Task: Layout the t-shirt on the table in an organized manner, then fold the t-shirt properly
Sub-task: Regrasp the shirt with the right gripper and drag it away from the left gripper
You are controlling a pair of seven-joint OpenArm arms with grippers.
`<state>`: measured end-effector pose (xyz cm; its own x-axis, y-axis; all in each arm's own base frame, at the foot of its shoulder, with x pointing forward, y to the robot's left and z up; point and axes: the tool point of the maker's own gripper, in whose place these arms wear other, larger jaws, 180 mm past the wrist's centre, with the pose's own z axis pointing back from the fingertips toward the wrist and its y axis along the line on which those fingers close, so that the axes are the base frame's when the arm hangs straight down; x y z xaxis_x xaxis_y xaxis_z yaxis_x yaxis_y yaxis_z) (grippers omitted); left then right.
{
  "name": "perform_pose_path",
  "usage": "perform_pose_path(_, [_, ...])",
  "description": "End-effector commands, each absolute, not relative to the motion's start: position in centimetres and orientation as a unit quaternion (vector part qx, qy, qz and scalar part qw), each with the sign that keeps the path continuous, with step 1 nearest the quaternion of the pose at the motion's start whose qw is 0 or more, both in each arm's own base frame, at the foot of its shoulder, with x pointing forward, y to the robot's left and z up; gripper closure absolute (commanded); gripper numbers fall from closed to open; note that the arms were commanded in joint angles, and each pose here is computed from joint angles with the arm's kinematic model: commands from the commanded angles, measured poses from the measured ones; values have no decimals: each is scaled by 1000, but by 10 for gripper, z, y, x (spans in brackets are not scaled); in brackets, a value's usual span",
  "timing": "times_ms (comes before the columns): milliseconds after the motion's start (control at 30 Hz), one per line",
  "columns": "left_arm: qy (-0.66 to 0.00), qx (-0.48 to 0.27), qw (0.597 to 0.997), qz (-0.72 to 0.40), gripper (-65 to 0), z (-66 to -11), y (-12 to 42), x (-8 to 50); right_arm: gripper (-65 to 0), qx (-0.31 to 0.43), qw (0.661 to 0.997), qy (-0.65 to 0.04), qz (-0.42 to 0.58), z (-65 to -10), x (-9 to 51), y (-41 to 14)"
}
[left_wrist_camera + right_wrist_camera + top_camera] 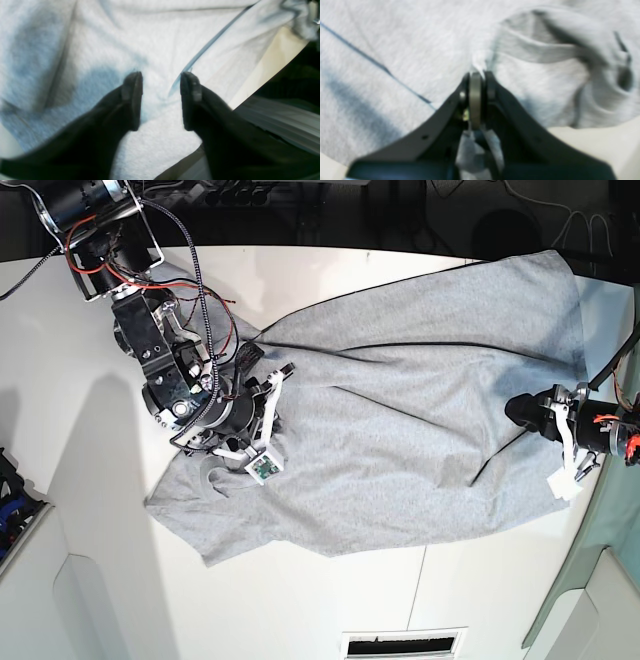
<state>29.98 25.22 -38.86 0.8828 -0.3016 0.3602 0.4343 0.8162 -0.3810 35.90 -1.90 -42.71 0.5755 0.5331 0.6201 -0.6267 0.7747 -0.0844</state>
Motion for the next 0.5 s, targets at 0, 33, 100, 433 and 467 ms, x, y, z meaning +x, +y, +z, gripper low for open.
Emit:
perform_pose_path(0, [-156,-224,942,-195,-175,-380,261,304,0,72,873,-361,320,-402,379,-17])
perform_pose_path(33, [-145,-221,945,-194,-164,-386,263,297,0,69,873,-366,314,-395,382,-21])
perform_pose_path(100, [-122,-210,950,-196,-160,-399,268,281,0,65,874,-380,296,-379,388,-31])
perform_pose_path(433, [-51,-174,962,-202,-161,-437,285,229,0,67,888,-432,143,-295,408,-160])
perform_pose_path(467, [-47,-174,963,-202,-161,-439,285,226,0,70,893,-424,134,-296,405,-170])
